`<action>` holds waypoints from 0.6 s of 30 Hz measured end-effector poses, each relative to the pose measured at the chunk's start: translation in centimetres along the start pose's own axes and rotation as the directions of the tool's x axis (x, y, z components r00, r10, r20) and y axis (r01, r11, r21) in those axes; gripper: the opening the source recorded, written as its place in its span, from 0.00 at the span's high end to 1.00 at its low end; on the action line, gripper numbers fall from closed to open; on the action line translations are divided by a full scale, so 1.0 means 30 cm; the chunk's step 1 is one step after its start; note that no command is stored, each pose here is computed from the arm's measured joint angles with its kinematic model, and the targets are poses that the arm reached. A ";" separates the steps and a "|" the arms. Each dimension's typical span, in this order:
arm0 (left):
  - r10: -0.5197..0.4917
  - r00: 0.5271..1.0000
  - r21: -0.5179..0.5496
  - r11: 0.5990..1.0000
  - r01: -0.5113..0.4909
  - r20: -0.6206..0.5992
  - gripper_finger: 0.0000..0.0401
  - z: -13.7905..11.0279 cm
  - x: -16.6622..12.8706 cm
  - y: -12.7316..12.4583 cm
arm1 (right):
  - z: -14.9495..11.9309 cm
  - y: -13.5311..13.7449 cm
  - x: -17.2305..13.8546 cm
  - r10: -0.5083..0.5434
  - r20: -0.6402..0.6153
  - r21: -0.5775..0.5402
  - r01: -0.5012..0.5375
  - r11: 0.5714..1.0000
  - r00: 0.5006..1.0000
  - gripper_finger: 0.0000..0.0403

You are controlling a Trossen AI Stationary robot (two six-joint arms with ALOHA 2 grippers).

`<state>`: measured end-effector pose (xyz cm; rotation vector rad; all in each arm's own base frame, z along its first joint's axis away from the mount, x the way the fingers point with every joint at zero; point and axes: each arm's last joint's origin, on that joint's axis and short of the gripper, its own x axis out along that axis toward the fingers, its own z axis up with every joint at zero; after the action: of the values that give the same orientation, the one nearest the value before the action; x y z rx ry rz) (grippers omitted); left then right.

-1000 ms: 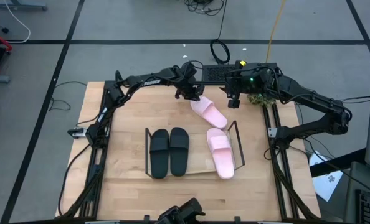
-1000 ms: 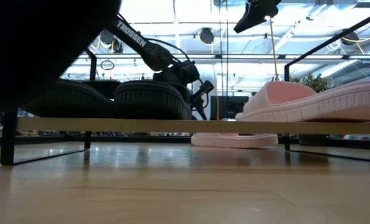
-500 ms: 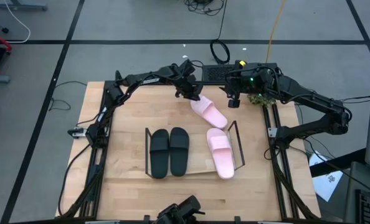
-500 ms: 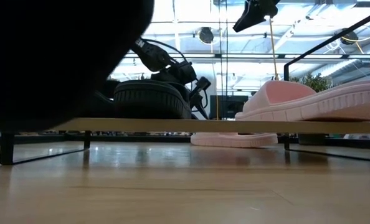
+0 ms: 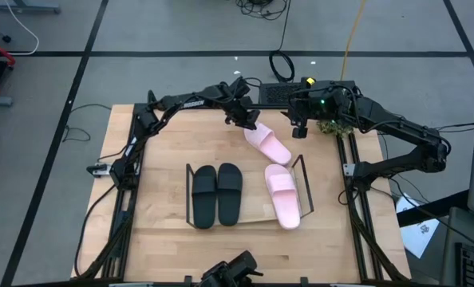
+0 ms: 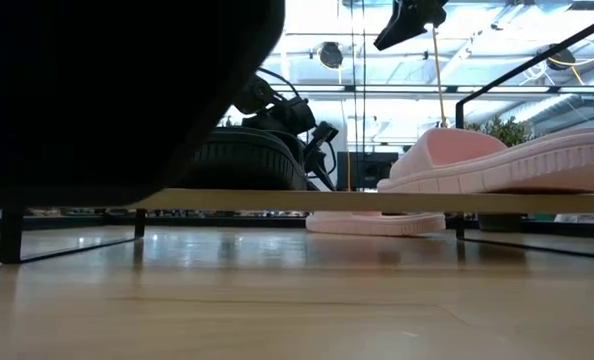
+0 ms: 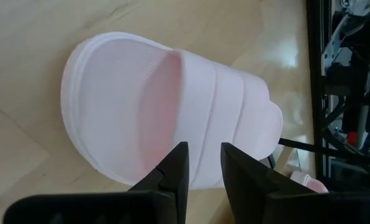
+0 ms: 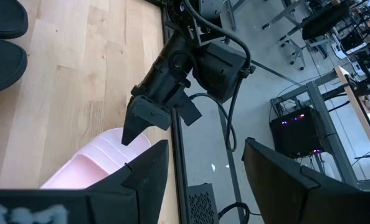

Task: Pick and place slides into the shelf
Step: Put the pink slides on the shelf

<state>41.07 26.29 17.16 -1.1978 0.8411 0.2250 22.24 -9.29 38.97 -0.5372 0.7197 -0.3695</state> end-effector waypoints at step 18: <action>-0.040 0.983 0.141 0.990 0.015 0.180 0.78 0.027 0.030 -0.071 | 0.000 0.000 0.000 0.000 -0.001 0.002 0.000 1.000 1.000 0.51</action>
<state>43.27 25.93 18.19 -1.0409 0.6683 0.2460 22.24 -9.29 38.96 -0.5350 0.7201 -0.3703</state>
